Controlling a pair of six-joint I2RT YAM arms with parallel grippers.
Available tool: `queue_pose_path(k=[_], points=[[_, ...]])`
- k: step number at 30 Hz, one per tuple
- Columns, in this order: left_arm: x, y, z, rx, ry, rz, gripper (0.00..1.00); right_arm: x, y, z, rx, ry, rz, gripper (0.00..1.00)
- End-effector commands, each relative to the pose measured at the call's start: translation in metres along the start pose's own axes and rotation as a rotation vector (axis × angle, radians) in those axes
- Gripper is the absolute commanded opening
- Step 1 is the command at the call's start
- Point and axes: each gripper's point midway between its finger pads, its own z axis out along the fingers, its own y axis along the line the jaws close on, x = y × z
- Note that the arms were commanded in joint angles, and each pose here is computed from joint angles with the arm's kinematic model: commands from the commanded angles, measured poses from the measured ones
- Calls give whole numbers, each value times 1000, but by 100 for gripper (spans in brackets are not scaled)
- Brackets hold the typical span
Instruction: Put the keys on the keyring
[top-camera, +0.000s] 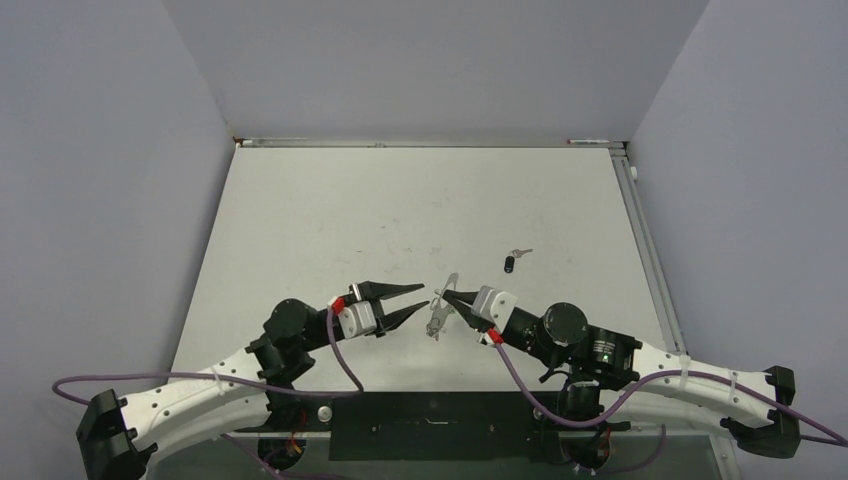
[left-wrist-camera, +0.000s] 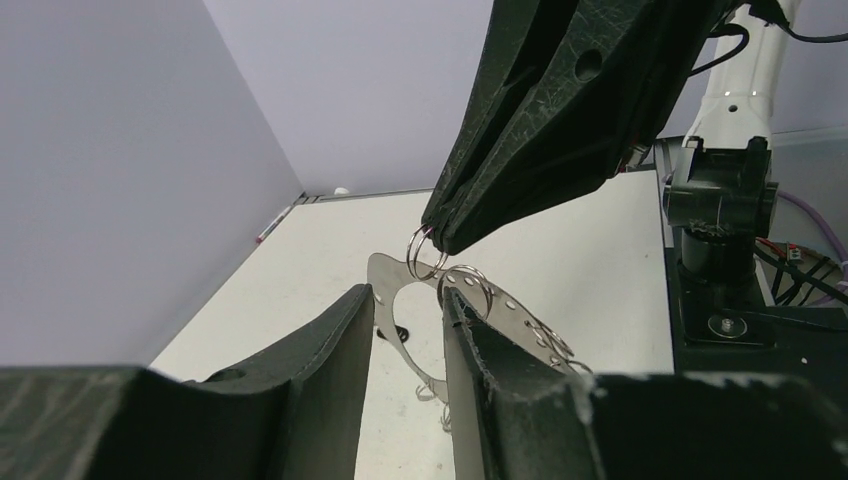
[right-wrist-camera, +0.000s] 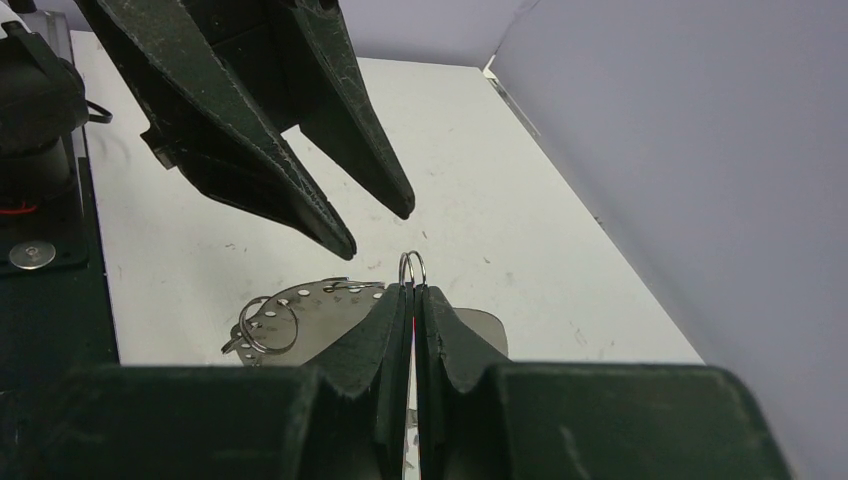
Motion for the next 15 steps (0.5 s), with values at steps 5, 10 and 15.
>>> queue_pose_path(k=[5, 10, 15], points=[[-23, 18, 12, -72, -27, 92, 25, -31, -11, 2, 31, -73, 27, 5], [-25, 19, 17, -67, -29, 106, 25, -32, -10, 3, 25, -70, 27, 5], [-22, 17, 20, -54, -14, 117, 25, -33, -9, 5, 18, -70, 28, 5]])
